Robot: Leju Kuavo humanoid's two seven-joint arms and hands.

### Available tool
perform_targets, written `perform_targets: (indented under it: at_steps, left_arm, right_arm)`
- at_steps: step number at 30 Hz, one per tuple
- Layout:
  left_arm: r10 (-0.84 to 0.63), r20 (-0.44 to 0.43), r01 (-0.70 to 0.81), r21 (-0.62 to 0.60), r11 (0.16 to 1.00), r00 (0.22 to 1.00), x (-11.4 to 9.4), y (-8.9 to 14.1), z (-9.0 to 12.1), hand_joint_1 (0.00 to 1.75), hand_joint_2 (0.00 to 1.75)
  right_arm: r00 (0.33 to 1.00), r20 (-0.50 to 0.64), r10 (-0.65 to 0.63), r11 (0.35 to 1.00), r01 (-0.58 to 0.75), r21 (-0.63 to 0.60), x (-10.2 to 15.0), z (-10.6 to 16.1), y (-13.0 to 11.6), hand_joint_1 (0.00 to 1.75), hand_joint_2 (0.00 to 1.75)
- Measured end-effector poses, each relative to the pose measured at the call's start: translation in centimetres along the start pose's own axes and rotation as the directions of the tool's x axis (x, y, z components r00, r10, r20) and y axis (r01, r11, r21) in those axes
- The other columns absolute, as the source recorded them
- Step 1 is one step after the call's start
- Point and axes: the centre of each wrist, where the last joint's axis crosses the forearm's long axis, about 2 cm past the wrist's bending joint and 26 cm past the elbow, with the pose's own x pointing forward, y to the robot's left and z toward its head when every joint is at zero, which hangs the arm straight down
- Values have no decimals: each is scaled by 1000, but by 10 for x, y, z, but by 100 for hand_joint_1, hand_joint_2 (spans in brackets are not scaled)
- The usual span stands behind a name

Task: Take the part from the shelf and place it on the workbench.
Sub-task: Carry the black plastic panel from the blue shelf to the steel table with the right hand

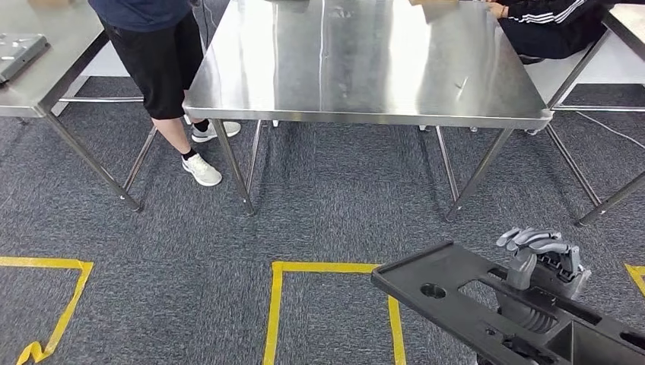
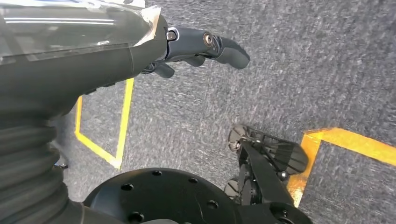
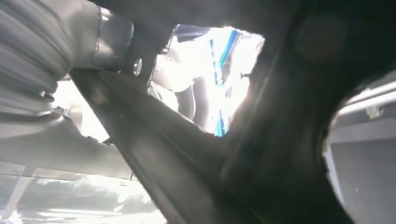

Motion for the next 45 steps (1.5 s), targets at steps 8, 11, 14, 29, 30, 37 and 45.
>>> perform_targets:
  at_steps: [8, 11, 14, 29, 30, 37, 45]
  left_arm:
    - [0, 2, 0, 4, 1000, 1000, 2, 1, -1, 0, 175]
    - [0, 1, 0, 7, 1000, 1000, 1, 1, -1, 0, 175]
    - [0, 2, 0, 11, 1000, 1000, 2, 3, -1, 0, 175]
    - [8, -6, -7, 12, 1000, 1000, 0, 0, 0, 0, 175]
    - [8, -5, -8, 12, 1000, 1000, 1, -1, 0, 0, 175]
    - [12, 3, -12, 10, 1000, 1000, 6, -3, -1, 0, 175]
    - [10, -4, -10, 16, 1000, 1000, 3, 0, -1, 0, 175]
  right_arm:
    - [1000, 3, 2, 1000, -2, -1, 0, -1, -1, 175, 175]
    - [1000, 4, 0, 1000, 0, 0, 0, -1, -1, 175, 175]
    - [1000, 7, -2, 1000, 2, 1, 0, -2, 0, 175, 175]
    - [1000, 4, -5, 1000, 4, 8, -3, -4, -1, 175, 175]
    - [1000, 6, -5, 1000, 5, 7, -3, -5, -1, 175, 175]
    - [1000, 15, -9, 1000, 8, 5, -4, -8, 2, 175, 175]
    - [1000, 14, -13, 1000, 13, 5, -5, -8, 3, 175, 175]
